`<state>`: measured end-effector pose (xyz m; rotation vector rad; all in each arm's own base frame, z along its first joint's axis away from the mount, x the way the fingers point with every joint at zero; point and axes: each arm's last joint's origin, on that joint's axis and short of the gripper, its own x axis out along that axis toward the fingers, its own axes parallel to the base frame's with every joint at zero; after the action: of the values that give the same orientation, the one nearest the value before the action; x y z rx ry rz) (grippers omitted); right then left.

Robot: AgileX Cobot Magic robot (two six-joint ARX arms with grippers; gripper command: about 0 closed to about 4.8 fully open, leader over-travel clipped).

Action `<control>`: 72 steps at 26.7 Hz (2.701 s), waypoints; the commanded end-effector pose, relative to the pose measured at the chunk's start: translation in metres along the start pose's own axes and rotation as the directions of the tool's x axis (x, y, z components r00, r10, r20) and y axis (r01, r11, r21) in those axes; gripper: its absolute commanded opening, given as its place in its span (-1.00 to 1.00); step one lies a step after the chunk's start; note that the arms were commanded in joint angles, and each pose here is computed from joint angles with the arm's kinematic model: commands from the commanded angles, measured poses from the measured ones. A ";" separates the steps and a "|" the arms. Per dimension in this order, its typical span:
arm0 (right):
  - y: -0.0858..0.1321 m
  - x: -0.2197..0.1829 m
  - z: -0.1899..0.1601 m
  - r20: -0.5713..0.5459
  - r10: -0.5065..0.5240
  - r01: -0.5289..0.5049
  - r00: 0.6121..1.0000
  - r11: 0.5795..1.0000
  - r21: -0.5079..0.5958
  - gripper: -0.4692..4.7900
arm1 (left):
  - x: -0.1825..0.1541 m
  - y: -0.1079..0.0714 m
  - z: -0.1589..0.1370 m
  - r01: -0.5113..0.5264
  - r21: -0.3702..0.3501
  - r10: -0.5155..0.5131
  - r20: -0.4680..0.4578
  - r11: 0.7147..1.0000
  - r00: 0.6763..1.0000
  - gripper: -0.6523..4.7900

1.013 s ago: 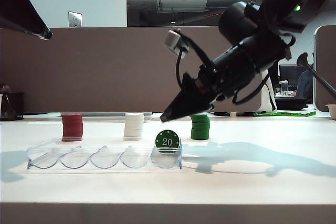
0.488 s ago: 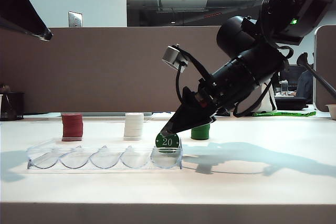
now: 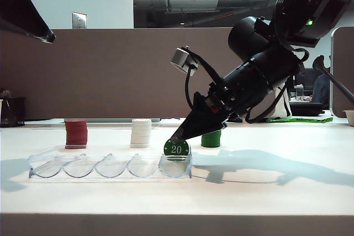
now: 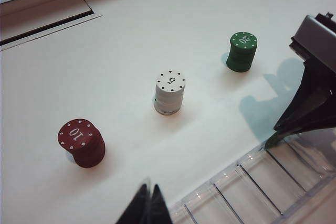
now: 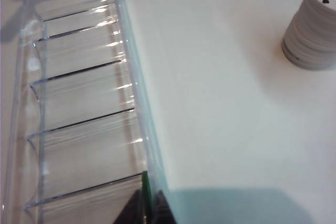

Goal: Pick up the chip in the box and place it on the pile of chips with the same color.

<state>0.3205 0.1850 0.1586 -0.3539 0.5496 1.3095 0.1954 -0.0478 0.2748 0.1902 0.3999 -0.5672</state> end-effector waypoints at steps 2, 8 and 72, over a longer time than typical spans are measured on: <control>0.000 -0.002 0.004 0.019 0.004 -0.004 1.000 1.000 -0.011 -0.80 | 0.000 0.000 0.002 0.002 0.003 -0.002 0.010 1.000 1.000 -0.78; 0.002 -0.006 0.009 0.043 0.019 -0.019 0.999 1.000 -0.014 -0.83 | 0.001 0.001 0.001 0.003 0.002 -0.003 0.005 1.000 1.000 -0.78; -0.108 -0.057 -0.020 0.333 -0.321 -0.225 0.887 0.330 0.917 -0.83 | 0.001 0.000 0.000 0.010 -0.006 -0.010 -0.004 1.000 1.000 -0.78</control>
<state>0.4114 0.1025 0.1640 0.9581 0.8098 0.7243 0.1967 -0.0481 0.2724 0.1880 0.4172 -0.5695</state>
